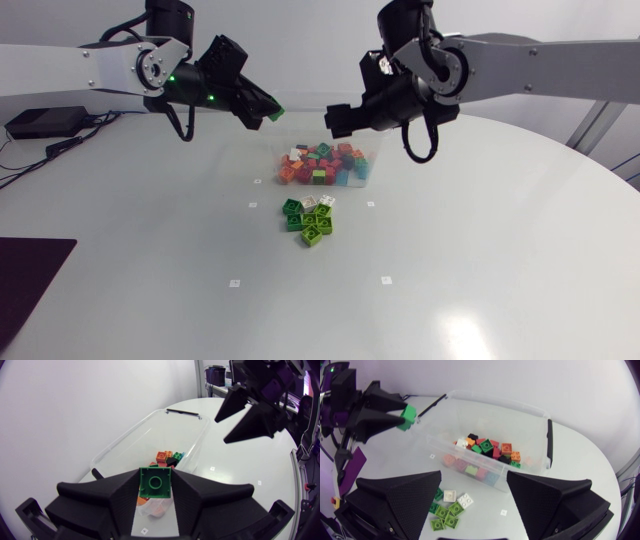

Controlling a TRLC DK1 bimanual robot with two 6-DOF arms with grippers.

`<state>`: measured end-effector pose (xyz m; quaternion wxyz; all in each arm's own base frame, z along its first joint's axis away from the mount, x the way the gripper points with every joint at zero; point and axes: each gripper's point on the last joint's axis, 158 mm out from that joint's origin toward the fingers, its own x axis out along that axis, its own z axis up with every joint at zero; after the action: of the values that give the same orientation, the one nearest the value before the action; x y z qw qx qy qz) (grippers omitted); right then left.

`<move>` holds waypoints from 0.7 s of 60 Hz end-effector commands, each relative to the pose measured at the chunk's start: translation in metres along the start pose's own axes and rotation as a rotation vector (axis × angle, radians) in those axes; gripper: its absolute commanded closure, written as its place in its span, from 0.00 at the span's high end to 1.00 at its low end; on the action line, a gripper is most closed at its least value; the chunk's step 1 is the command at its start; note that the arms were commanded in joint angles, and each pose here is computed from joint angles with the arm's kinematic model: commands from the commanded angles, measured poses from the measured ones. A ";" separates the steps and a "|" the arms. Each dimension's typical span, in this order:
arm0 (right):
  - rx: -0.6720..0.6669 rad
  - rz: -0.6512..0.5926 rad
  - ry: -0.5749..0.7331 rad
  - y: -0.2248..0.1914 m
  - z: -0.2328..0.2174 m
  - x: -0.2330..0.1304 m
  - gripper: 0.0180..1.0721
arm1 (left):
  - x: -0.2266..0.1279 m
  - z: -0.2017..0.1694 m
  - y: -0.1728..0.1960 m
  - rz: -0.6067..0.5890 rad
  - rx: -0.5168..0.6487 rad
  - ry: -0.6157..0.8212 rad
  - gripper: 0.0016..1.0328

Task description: Place the duplo bricks in the container

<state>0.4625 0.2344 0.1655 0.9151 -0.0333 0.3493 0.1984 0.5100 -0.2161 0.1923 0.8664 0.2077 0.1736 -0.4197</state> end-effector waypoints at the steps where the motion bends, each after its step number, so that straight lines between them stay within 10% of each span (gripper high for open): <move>1: -0.031 0.026 0.003 0.007 -0.012 -0.003 0.90 | 0.016 0.009 0.007 0.012 -0.034 -0.018 0.29; 30: -0.153 0.123 0.214 0.052 -0.115 0.021 0.90 | 0.057 0.019 0.029 0.094 -0.089 -0.051 0.32; 42: -0.153 0.126 0.287 0.057 -0.141 0.033 0.90 | 0.061 0.020 0.032 0.111 -0.101 -0.050 0.62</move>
<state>0.3838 0.2731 0.0736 0.8537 -0.0965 0.4296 0.2780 0.5684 -0.2406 0.1836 0.8980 0.1729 0.1673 -0.3684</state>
